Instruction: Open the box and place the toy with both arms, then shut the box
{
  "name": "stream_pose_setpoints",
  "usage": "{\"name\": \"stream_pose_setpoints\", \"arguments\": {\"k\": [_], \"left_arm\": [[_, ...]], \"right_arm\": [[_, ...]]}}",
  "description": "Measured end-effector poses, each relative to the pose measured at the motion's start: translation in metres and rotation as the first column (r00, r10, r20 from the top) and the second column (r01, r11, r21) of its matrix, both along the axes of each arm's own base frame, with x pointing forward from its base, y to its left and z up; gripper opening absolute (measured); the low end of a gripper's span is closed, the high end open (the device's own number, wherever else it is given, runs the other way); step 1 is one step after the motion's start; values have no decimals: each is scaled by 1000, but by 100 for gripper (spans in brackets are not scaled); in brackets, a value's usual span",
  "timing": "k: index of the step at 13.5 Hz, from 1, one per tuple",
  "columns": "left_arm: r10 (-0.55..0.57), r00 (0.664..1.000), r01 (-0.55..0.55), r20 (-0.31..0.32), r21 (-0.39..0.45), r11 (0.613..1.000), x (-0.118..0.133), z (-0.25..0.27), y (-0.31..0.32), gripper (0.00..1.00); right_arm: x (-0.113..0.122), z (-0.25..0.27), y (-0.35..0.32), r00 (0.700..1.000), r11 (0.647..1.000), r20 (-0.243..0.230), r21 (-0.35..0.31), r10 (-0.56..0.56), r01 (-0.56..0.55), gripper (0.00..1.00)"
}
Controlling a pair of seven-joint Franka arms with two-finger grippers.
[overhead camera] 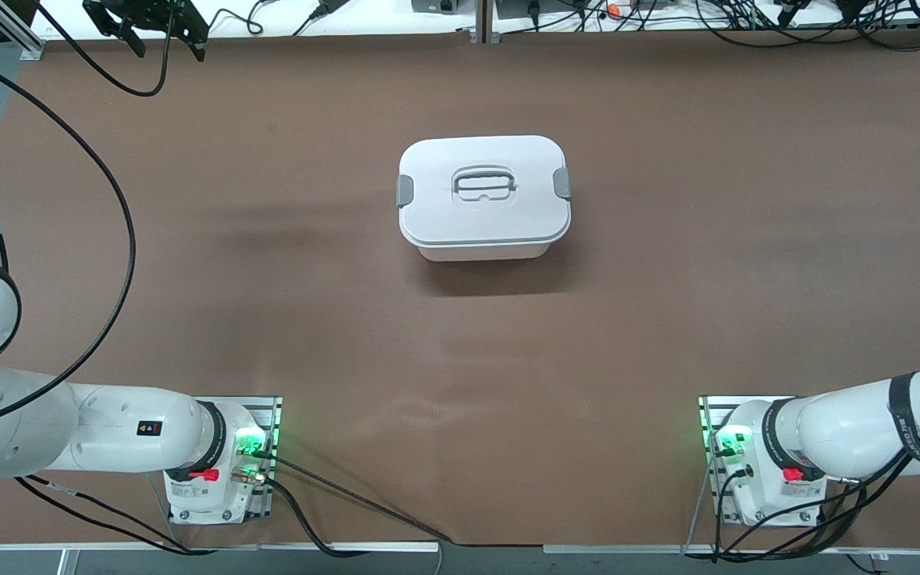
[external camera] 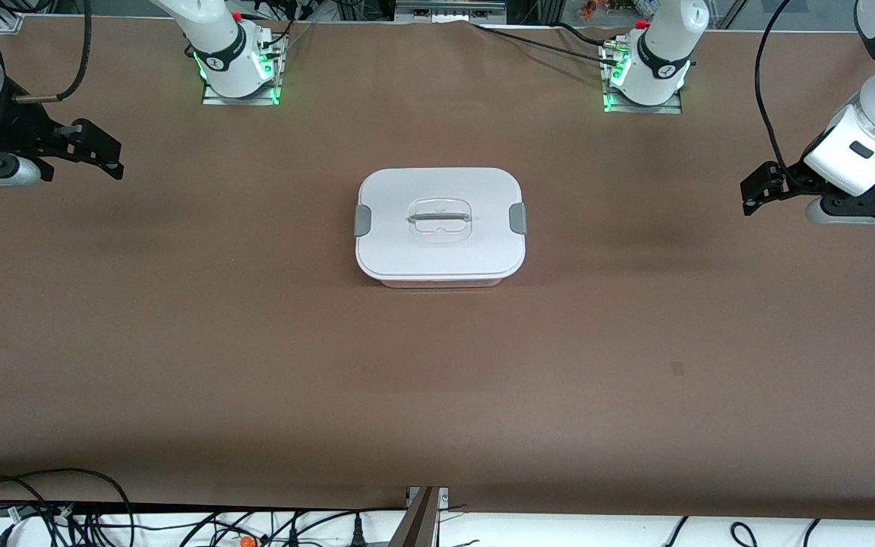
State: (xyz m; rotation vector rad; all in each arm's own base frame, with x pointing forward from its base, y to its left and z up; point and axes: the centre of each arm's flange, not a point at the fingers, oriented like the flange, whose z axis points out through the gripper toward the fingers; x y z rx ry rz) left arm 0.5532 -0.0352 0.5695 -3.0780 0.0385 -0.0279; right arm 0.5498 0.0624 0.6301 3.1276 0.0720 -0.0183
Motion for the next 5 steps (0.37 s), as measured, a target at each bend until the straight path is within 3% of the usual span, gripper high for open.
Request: {"name": "stream_pose_setpoints", "arguments": {"k": [5], "left_arm": [[-15,1000,15,9,-7,1000,4,9,-10,100]], "right_arm": [[0,0,0,1000,1000,0,0,0,0,100]]}}
